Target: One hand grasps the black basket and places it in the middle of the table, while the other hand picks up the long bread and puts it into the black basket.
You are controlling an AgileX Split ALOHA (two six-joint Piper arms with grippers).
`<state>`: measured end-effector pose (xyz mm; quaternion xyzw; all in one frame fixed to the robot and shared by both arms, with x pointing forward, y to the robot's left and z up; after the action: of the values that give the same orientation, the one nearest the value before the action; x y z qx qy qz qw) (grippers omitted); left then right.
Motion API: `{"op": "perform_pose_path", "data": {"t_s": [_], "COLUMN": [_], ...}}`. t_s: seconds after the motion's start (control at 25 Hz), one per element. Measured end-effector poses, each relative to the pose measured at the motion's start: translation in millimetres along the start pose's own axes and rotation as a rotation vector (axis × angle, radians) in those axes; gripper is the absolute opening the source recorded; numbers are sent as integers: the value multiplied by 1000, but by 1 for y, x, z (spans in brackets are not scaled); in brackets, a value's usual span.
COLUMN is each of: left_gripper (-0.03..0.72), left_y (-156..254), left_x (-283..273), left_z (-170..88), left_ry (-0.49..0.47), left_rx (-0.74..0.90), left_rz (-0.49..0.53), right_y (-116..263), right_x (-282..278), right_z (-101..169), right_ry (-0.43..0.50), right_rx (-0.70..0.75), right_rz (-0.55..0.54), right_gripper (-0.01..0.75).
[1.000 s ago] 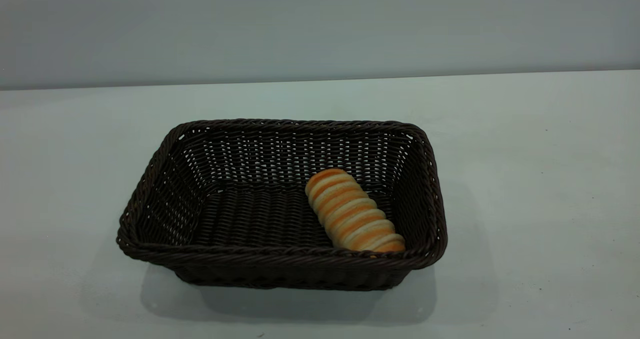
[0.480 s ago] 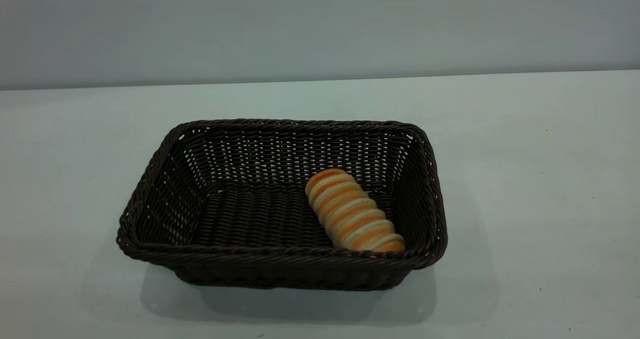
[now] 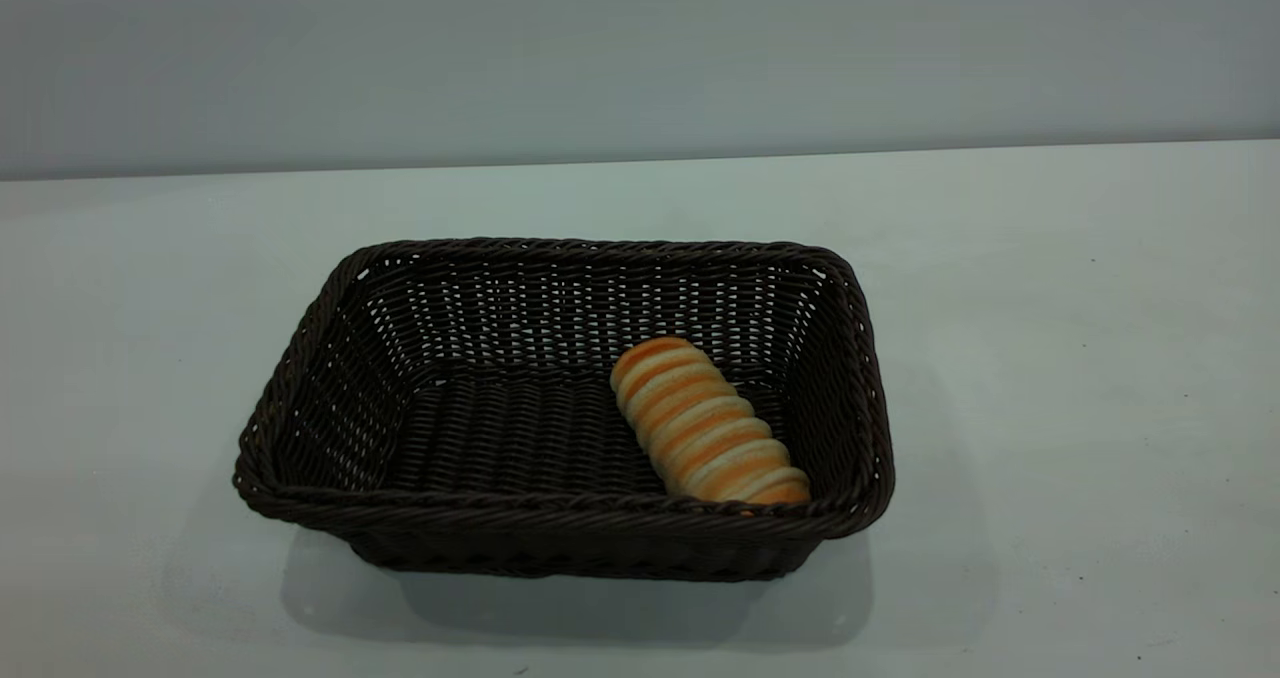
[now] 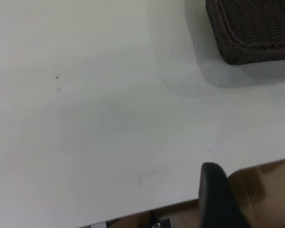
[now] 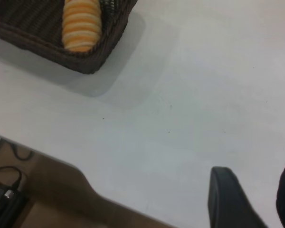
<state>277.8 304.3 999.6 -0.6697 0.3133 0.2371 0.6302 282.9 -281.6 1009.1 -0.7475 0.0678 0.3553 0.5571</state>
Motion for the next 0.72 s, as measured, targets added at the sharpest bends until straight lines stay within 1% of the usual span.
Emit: {"op": "perform_pose_path", "data": {"t_s": [0.36,0.44,0.56,0.72], "left_gripper": [432,432,432,432], "left_y": [0,0,1,4], "left_x": [0,0,-2,-7], "left_z": [0,1,4,7], "left_ry": [-9,-28,-72,-130], "left_rx": [-12,-31,-79,-147], "left_rz": [-1,-4,-18,-72], "right_y": [0,0,1,3], "right_x": [0,0,0,-1], "right_z": [0,-2,-5,-11], "right_ry": [5,28,89,189], "right_rx": [3,21,68,145], "right_rz": [1,5,14,31], "right_gripper": [238,238,238,238]}}
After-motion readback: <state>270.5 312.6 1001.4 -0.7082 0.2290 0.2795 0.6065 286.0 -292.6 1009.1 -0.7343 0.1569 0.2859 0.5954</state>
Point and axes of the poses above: a point on each arm's last joint axis where the gripper is mounted, x pointing out along that axis toward the gripper, z along the wrist's bending axis when the last joint is at zero, y = z × x, the point moved 5 cm from there along x, pointing out along that axis toward the gripper, and after that the axes turned 9 degrees about -x, right-handed, at the moved point
